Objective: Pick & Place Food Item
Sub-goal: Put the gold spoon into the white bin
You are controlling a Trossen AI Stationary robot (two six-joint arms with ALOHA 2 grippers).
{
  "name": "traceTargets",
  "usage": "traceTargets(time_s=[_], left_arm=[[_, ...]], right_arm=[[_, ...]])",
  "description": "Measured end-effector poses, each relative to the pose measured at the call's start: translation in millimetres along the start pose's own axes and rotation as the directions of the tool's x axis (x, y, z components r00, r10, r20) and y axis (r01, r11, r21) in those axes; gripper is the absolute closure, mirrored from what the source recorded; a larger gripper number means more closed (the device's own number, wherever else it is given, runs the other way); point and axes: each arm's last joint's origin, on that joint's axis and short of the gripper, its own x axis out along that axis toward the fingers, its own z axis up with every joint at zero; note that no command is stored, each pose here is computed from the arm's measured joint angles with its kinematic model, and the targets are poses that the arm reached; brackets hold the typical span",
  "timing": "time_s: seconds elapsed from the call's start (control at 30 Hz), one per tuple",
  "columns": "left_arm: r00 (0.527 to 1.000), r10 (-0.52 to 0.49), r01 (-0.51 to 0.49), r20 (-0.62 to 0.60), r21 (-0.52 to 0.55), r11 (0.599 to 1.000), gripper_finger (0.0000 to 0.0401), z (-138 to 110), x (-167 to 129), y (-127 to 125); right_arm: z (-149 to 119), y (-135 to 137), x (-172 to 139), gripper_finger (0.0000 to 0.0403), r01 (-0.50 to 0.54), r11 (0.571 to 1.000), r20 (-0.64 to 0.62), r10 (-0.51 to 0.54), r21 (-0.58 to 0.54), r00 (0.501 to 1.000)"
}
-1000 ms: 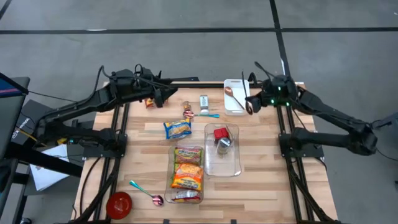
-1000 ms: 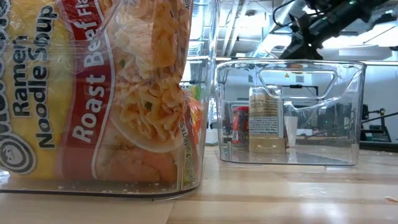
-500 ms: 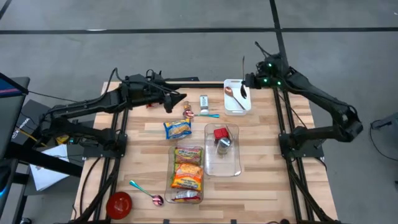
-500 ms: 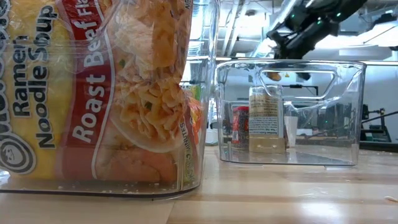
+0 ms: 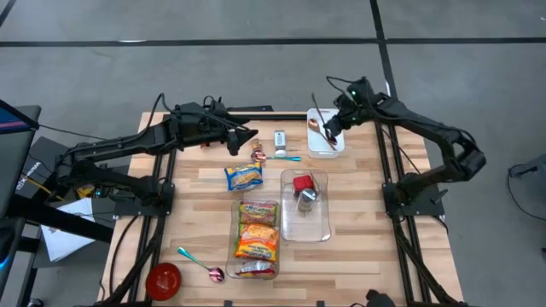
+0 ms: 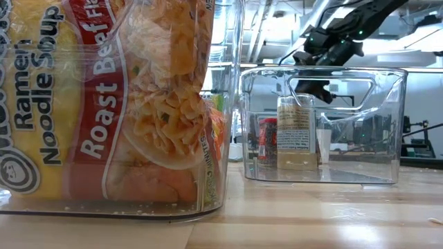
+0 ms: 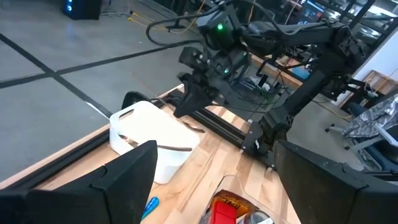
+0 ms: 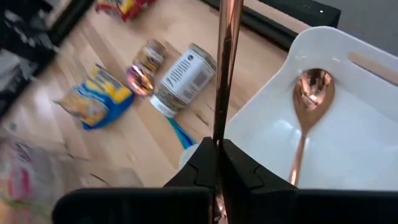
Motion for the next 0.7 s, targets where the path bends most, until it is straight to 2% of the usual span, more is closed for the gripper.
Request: traceTargets(time_s=[0.17,0.27,0.7], left_arm=[[1.000,0.000,0.000,0.001,-0.001,1.000,0.0087,0,0,0],[1.000,0.012,-0.012,0.006,-0.010,1.000,0.0087,0,0,0],[1.000,0.016,-0.016,0.008,-0.050,0.999,0.0087,0,0,0]], right_arm=[[-4,-6,14,0.0403,0.012,0.995,-0.064,-0.018,-0.098,0.998],[-5,-11,21,0.0403,0.075,0.986,-0.078,-0.087,-0.147,0.993],[-9,-31,39,0.0403,0.164,0.975,-0.138,-0.185,-0.147,0.973]])
